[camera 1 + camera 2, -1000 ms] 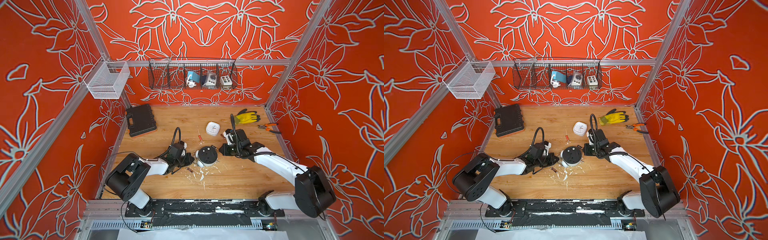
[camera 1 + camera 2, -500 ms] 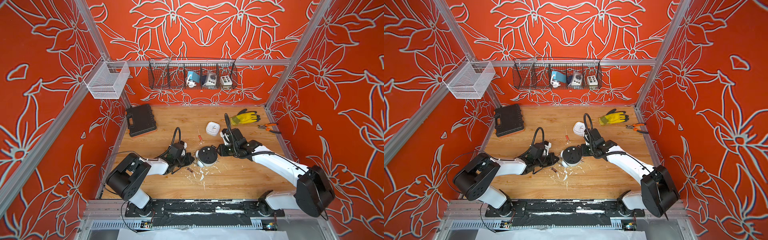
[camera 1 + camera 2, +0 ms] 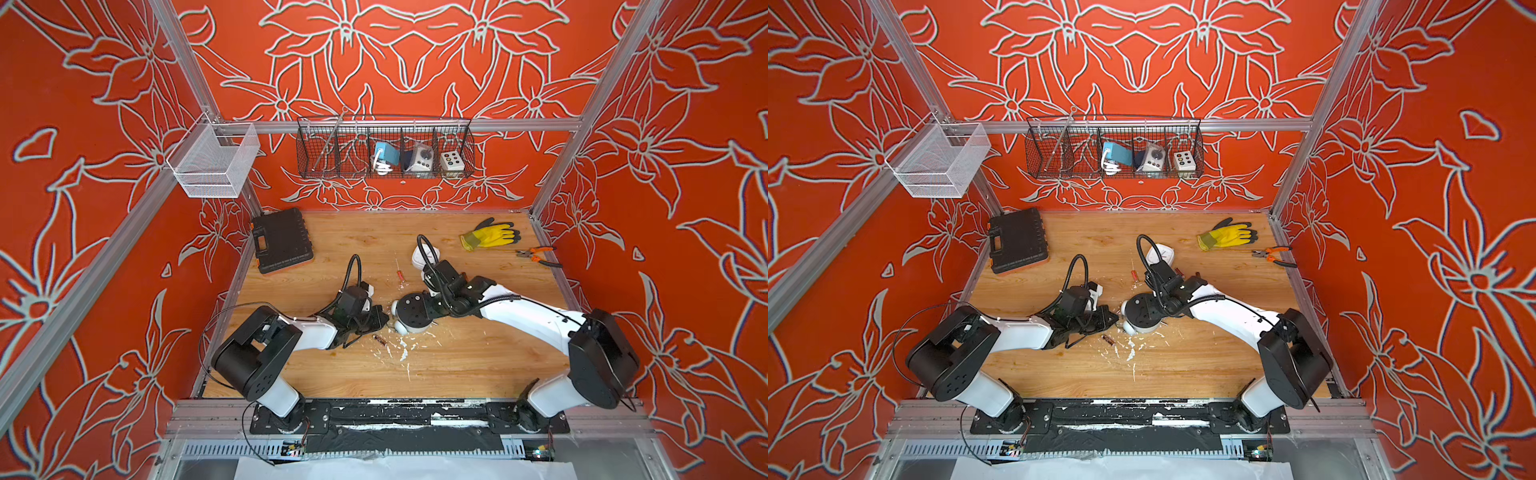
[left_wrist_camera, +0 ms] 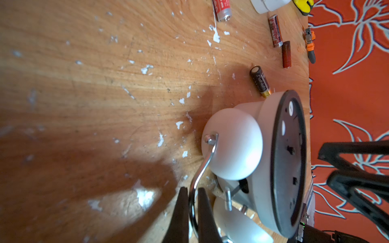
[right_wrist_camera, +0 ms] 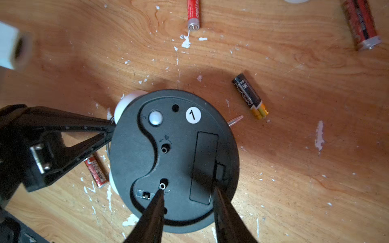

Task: Insert the battery into the alarm
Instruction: Remove the cover from the alarm.

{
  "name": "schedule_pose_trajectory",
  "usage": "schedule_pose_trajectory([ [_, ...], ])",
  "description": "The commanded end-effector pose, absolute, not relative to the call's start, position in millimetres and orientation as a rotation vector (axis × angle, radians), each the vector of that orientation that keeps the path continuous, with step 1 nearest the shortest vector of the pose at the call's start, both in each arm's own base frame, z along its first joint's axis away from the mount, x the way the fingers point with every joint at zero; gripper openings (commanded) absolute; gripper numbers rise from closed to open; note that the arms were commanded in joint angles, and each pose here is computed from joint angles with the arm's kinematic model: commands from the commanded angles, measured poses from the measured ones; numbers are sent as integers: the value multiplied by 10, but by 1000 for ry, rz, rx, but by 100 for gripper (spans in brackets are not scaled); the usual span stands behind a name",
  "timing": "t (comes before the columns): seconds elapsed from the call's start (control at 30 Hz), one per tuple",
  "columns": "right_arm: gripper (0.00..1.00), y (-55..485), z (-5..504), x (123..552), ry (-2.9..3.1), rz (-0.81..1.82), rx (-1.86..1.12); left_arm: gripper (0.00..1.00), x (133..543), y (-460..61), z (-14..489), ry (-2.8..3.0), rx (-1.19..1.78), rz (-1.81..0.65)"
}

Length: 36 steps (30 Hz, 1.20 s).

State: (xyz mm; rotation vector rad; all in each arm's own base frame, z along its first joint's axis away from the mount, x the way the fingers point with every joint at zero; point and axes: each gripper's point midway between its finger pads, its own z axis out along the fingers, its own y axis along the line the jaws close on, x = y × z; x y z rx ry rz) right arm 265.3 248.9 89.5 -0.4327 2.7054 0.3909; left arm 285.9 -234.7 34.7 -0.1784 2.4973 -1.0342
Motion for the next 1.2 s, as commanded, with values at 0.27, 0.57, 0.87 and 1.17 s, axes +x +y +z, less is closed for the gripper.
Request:
schedule_pose_trajectory([
  [0.27, 41, 2418, 769, 2745, 2730, 259, -424, 0, 2846, -2342, 367, 2490, -171, -1041],
  [0.57, 41, 2271, 701, 2740, 2739, 78, -422, 0, 2847, -2340, 357, 2494, -172, -1036],
  [0.87, 42, 2265, 724, 2787, 2719, 52, -402, 0, 2851, -2332, 346, 2495, -159, -1022],
  [1.17, 43, 2192, 544, 2698, 2780, 4, -396, 0, 2851, -2342, 317, 2504, -162, -1028],
])
